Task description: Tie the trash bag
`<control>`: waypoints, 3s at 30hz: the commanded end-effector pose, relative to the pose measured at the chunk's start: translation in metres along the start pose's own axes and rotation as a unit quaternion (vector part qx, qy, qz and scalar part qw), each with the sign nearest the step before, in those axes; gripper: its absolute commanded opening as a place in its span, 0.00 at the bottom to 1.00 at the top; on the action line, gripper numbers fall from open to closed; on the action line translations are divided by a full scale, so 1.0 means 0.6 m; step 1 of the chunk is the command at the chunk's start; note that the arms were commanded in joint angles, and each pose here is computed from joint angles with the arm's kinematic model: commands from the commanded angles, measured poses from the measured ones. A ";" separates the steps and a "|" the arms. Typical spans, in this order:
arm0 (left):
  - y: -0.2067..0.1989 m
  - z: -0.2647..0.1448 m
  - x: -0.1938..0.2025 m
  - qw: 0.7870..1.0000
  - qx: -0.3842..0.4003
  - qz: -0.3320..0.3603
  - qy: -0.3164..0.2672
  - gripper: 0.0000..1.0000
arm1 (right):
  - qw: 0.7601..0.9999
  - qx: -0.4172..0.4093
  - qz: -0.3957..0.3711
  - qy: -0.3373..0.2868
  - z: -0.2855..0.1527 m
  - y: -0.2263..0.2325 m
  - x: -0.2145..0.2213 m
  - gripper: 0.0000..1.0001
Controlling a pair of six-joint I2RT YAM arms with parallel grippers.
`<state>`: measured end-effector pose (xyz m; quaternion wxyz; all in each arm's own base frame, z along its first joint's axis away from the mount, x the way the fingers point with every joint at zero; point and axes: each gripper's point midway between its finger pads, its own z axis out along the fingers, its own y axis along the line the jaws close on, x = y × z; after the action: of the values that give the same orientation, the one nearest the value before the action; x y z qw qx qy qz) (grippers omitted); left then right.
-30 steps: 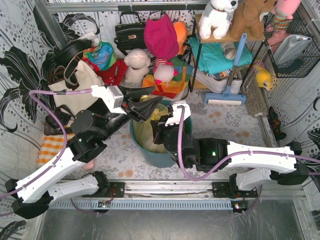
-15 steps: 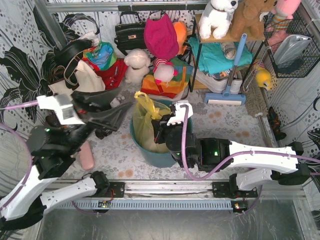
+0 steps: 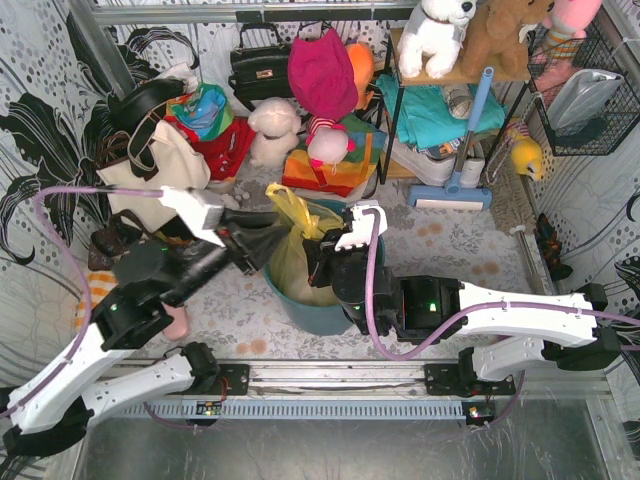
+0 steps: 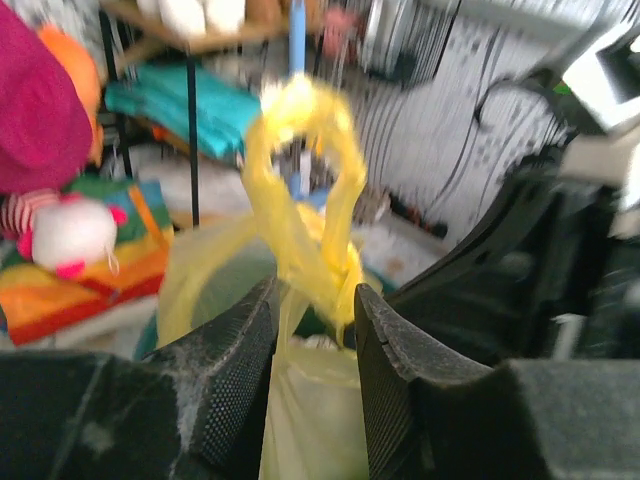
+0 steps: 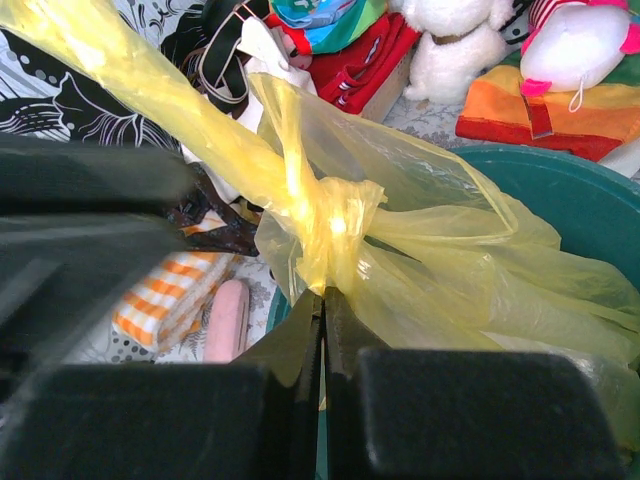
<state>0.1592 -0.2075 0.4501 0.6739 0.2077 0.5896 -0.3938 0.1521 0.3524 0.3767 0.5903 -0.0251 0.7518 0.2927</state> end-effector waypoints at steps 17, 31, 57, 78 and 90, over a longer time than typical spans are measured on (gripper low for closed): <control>0.038 0.017 0.114 0.993 -0.029 0.050 0.100 0.46 | 1.000 -0.008 0.024 0.003 -0.008 0.009 -0.011 0.00; 0.033 0.039 0.133 0.990 -0.008 0.071 0.123 0.09 | 0.999 -0.024 0.023 0.014 0.001 0.026 0.012 0.00; 0.003 -0.001 0.095 0.991 0.028 0.052 0.118 0.00 | 1.000 -0.003 0.029 0.006 0.061 -0.005 0.047 0.00; -0.012 -0.017 0.119 0.989 0.047 0.020 0.140 0.00 | 0.979 -0.039 0.030 -0.198 0.082 0.006 -0.030 0.00; -0.024 -0.017 0.132 0.988 0.062 -0.010 0.139 0.00 | 0.953 0.006 0.001 -0.303 0.078 -0.014 -0.074 0.00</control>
<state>0.1457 -0.2243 0.3734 0.5737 0.2953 0.6631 -0.3795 0.2050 0.3802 0.3804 0.7575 0.0125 0.5849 0.2897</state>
